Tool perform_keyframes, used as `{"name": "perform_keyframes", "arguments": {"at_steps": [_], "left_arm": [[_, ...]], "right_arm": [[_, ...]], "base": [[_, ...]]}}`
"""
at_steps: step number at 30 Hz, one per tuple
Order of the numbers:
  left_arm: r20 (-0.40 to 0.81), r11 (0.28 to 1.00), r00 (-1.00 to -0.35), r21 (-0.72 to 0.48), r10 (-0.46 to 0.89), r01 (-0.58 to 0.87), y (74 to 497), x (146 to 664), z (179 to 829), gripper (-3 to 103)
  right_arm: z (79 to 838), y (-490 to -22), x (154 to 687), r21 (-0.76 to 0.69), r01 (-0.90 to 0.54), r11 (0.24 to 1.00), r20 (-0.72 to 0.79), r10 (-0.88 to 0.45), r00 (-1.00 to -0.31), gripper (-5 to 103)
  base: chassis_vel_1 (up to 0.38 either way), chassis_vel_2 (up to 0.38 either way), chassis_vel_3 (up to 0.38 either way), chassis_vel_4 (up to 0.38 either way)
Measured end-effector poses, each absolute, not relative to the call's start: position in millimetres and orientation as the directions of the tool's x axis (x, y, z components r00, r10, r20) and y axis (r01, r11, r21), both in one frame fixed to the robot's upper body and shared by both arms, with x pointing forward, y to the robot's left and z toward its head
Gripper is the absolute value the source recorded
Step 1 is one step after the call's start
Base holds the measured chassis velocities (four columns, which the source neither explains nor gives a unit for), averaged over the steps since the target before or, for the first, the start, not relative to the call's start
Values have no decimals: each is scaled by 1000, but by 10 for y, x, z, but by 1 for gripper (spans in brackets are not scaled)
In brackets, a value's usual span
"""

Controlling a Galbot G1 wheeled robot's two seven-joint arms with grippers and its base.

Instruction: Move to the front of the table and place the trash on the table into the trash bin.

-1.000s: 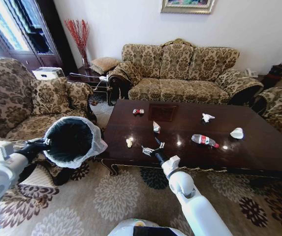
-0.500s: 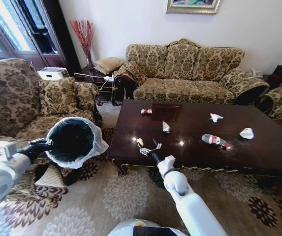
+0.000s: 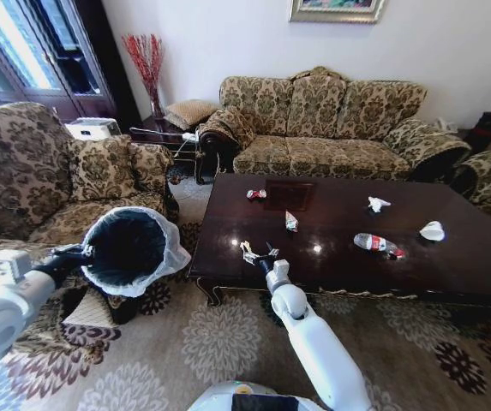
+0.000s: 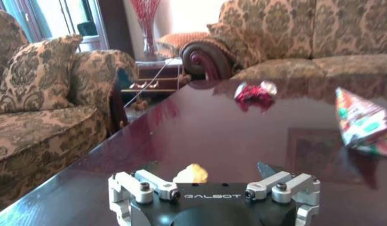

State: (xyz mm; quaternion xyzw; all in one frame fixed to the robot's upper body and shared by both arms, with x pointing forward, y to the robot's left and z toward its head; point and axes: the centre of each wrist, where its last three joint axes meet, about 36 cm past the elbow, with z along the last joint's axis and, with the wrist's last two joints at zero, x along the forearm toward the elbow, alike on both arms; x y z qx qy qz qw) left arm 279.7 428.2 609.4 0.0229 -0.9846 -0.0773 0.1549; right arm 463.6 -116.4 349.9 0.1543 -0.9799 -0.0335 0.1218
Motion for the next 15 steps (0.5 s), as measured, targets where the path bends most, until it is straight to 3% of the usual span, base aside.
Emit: {"name": "perform_keyframes", "arguments": {"at_steps": [5,8,10,15], "left_arm": [[306,987,-949,162,-71,-21,4268,2780,6078,0],[305,986,-950,163,-72,-22,4270,2780,6081,0],[305,986,-950,163,-72,-22,4271,2781,6082,0],[304,987,-950,161,-72,-24,4271,2778,6077,0]], "right_arm": [[3380,-1138,4694,131,-303,944,259,-328,-909,102],[3336,-1116,4701,142,-308,941,268,-336,-903,88],[3330,-1113,4702,144,-312,939,269,-341,-901,88],[3313,-1083,4704,152,-322,934,278,-353,-893,66]], "base": [[0,0,0,0],[0,0,0,0],[0,0,0,0],[0,0,0,0]]}}
